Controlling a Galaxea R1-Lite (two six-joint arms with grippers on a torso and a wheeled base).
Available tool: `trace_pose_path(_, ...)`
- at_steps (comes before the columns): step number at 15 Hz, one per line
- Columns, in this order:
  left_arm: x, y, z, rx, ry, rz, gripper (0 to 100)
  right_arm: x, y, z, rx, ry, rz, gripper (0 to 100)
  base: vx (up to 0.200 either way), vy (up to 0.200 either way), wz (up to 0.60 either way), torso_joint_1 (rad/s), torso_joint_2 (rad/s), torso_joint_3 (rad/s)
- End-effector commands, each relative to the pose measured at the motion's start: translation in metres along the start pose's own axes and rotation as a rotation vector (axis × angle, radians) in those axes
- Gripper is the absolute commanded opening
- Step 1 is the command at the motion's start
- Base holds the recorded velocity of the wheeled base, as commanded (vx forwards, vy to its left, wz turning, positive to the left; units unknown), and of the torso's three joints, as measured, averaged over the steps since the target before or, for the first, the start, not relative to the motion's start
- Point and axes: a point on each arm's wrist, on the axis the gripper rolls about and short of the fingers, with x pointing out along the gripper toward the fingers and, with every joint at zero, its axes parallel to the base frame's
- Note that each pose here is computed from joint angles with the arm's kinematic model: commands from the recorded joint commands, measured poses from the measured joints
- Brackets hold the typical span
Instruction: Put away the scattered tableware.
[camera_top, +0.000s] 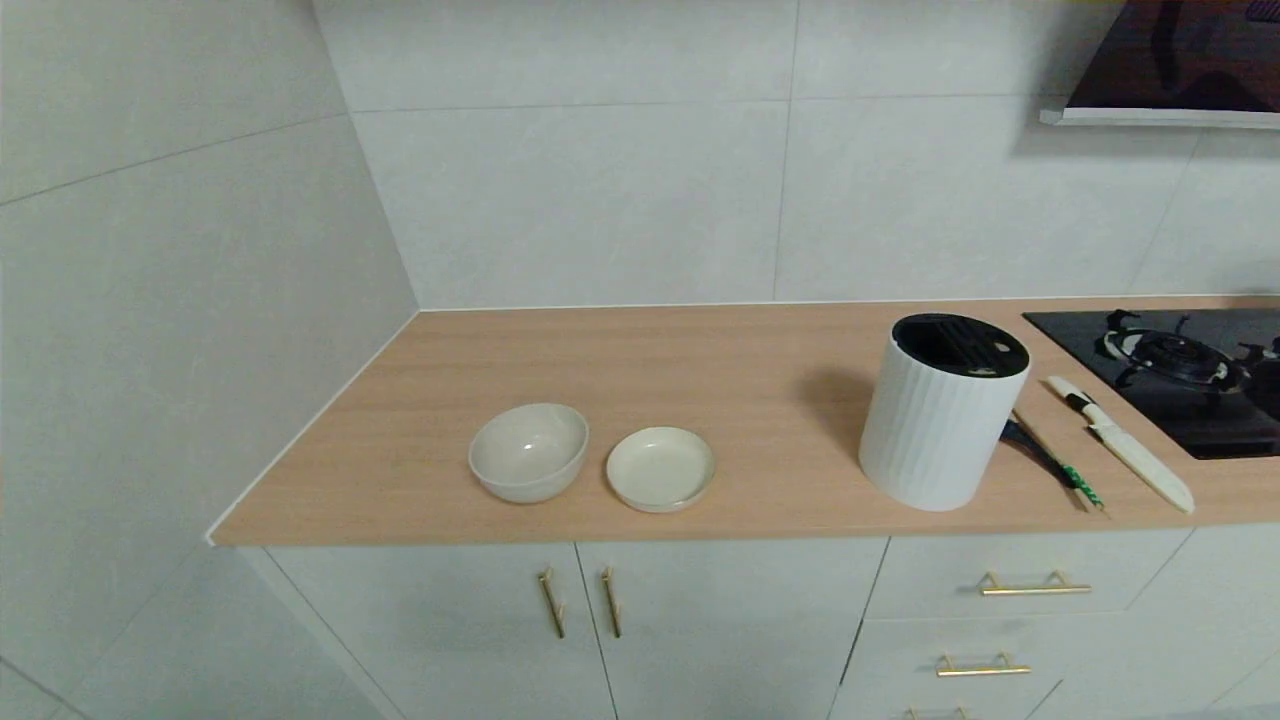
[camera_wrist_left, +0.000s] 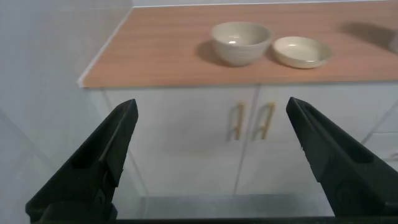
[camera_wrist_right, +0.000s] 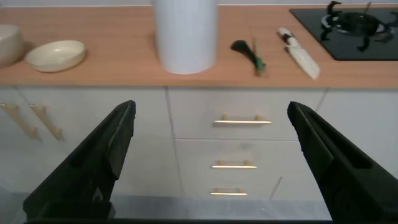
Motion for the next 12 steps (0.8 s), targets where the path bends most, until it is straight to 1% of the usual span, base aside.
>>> trace_pose_path(1, 0.0000, 0.0000, 0.0001, 0.000, -0.001, 0.000, 100, 0.0000, 0.0000, 0.0000, 0.000, 0.000, 0.000, 100, 0.000, 0.200, 0.00, 0.002, 0.00, -0.002)
trace_pose_path(10, 0.0000, 0.0000, 0.0001, 0.000, -0.001, 0.000, 100, 0.0000, 0.0000, 0.0000, 0.001, 0.000, 0.000, 100, 0.000, 0.200, 0.00, 0.003, 0.00, 0.002)
trace_pose_path(12, 0.0000, 0.0000, 0.0001, 0.000, -0.001, 0.000, 100, 0.0000, 0.0000, 0.0000, 0.001, 0.000, 0.002, 100, 0.000, 0.000, 0.00, 0.000, 0.00, 0.000)
